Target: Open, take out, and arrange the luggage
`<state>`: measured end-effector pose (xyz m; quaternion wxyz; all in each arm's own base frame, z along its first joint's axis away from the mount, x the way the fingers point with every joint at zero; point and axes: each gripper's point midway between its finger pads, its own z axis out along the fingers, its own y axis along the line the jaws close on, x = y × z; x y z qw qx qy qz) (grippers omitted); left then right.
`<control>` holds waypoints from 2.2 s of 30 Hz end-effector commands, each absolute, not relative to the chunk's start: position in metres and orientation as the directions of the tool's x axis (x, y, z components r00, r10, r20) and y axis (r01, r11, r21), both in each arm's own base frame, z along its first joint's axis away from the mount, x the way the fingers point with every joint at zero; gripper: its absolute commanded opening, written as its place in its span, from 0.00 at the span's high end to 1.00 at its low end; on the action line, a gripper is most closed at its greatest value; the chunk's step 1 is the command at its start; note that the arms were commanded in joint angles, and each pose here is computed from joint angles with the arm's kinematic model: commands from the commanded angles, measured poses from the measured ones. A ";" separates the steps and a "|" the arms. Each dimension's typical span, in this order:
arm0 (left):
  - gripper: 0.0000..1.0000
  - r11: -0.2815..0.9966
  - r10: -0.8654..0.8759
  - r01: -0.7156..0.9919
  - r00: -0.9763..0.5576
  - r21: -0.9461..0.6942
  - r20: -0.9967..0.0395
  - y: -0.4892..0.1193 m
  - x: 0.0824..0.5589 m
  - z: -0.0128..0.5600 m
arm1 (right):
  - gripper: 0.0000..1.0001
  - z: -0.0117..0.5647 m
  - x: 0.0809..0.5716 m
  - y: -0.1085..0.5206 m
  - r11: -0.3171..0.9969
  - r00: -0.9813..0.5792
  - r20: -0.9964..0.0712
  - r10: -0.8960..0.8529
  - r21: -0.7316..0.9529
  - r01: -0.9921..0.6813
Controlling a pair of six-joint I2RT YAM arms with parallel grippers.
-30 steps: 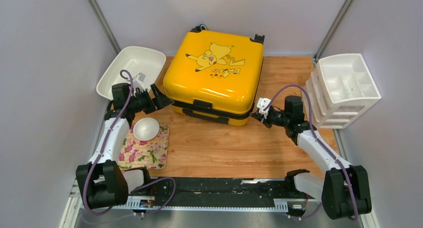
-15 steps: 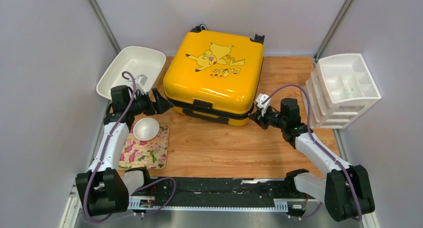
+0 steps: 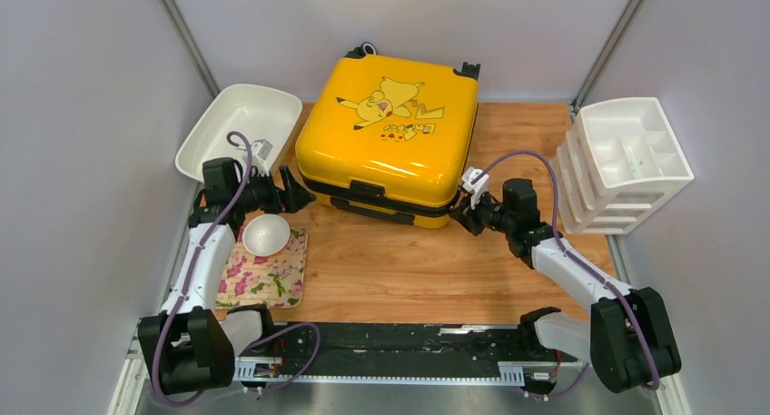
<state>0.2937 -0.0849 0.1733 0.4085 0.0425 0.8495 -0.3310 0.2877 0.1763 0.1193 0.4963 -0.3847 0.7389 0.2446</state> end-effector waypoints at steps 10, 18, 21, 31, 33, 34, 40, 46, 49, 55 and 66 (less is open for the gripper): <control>0.08 0.219 0.564 0.952 0.057 0.215 -0.824 -0.130 0.221 0.137 | 1.00 0.168 0.299 0.177 0.701 -0.175 -0.966 -0.189 -0.008 -0.713; 0.18 -0.166 0.530 0.905 0.416 0.391 -0.739 -0.174 0.220 0.123 | 1.00 0.157 0.293 0.178 0.719 -0.252 -0.950 -0.187 0.043 -0.694; 0.24 -0.210 0.511 0.877 0.476 0.433 -0.716 -0.190 0.230 0.121 | 1.00 0.153 0.296 0.175 0.747 -0.282 -0.942 -0.184 0.052 -0.662; 0.36 -0.202 0.516 0.758 0.621 0.620 -0.591 -0.213 0.263 0.120 | 1.00 0.146 0.294 0.172 0.783 -0.378 -0.917 -0.132 0.138 -0.607; 0.37 -0.193 0.532 0.749 0.622 0.633 -0.574 -0.213 0.272 0.118 | 1.00 0.148 0.294 0.173 0.785 -0.372 -0.921 -0.117 0.144 -0.603; 0.38 -0.195 0.540 0.748 0.622 0.635 -0.567 -0.213 0.274 0.115 | 1.00 0.148 0.294 0.173 0.784 -0.369 -0.922 -0.115 0.144 -0.604; 0.40 -0.202 0.573 0.737 0.624 0.646 -0.532 -0.213 0.286 0.106 | 1.00 0.149 0.290 0.174 0.785 -0.353 -0.929 -0.110 0.136 -0.604; 0.43 -0.185 0.577 0.717 0.633 0.671 -0.516 -0.216 0.290 0.101 | 1.00 0.152 0.275 0.181 0.768 -0.317 -0.941 -0.119 0.115 -0.630; 0.43 -0.202 0.593 0.735 0.618 0.647 -0.517 -0.216 0.288 0.094 | 1.00 0.147 0.267 0.186 0.758 -0.316 -0.940 -0.131 0.110 -0.642; 0.45 -0.221 0.622 0.756 0.596 0.616 -0.508 -0.217 0.289 0.082 | 1.00 0.146 0.266 0.191 0.761 -0.320 -0.943 -0.092 0.141 -0.633; 0.67 -0.247 0.630 0.806 0.555 0.537 -0.543 -0.231 0.274 0.064 | 1.00 0.145 0.250 0.198 0.749 -0.372 -0.928 -0.026 0.228 -0.622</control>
